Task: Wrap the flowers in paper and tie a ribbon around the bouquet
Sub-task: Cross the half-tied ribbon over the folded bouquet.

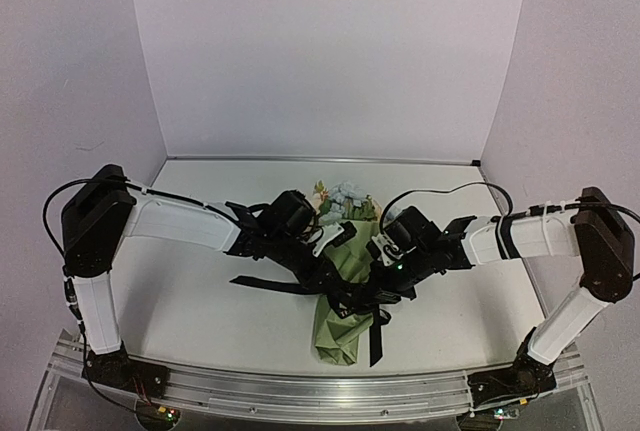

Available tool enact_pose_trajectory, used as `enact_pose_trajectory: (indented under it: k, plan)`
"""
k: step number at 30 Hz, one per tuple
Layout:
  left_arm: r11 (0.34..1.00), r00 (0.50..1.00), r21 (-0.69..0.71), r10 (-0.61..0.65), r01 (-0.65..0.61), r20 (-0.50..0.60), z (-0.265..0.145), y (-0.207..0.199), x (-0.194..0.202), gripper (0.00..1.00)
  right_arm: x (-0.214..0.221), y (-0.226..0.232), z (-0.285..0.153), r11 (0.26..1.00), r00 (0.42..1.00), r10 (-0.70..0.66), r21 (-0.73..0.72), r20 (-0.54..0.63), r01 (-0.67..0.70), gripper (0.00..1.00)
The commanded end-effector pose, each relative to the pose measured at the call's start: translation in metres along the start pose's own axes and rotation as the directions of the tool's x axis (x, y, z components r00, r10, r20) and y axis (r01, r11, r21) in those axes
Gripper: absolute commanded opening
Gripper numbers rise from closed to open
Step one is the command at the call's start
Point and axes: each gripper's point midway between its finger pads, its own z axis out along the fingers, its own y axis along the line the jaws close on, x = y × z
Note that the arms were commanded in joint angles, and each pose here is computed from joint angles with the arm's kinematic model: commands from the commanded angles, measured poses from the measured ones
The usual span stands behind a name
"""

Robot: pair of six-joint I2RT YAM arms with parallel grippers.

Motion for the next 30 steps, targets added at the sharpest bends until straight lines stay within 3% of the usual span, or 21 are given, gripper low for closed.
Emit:
enact_pose_trajectory:
  k: [1,6,13,24,30]
  plan:
    - [0.998,1.0,0.054,0.028,-0.028,0.014,-0.007,-0.012,-0.014,0.12,-0.004,0.01,-0.005,1.0,1.0,-0.024,-0.016,0.013,0.025,0.0]
    - [0.997,0.999,0.069,0.034,-0.035,0.016,-0.012,-0.016,-0.015,0.05,-0.004,0.009,-0.005,0.999,0.999,-0.034,-0.012,0.015,0.034,0.0]
    - [0.994,0.999,0.107,0.036,-0.033,-0.019,-0.016,-0.025,-0.007,0.03,-0.008,0.014,-0.011,0.999,0.998,-0.047,-0.022,0.033,0.047,0.0]
    - [0.994,0.997,0.104,0.036,-0.029,-0.065,-0.026,-0.028,0.005,0.18,-0.004,0.012,-0.01,0.999,0.999,-0.054,-0.003,0.005,0.054,0.0]
    - [0.995,0.998,0.093,0.049,-0.046,-0.027,-0.036,-0.031,-0.006,0.29,0.002,0.013,-0.007,0.998,0.998,-0.065,-0.001,-0.011,0.065,0.0]
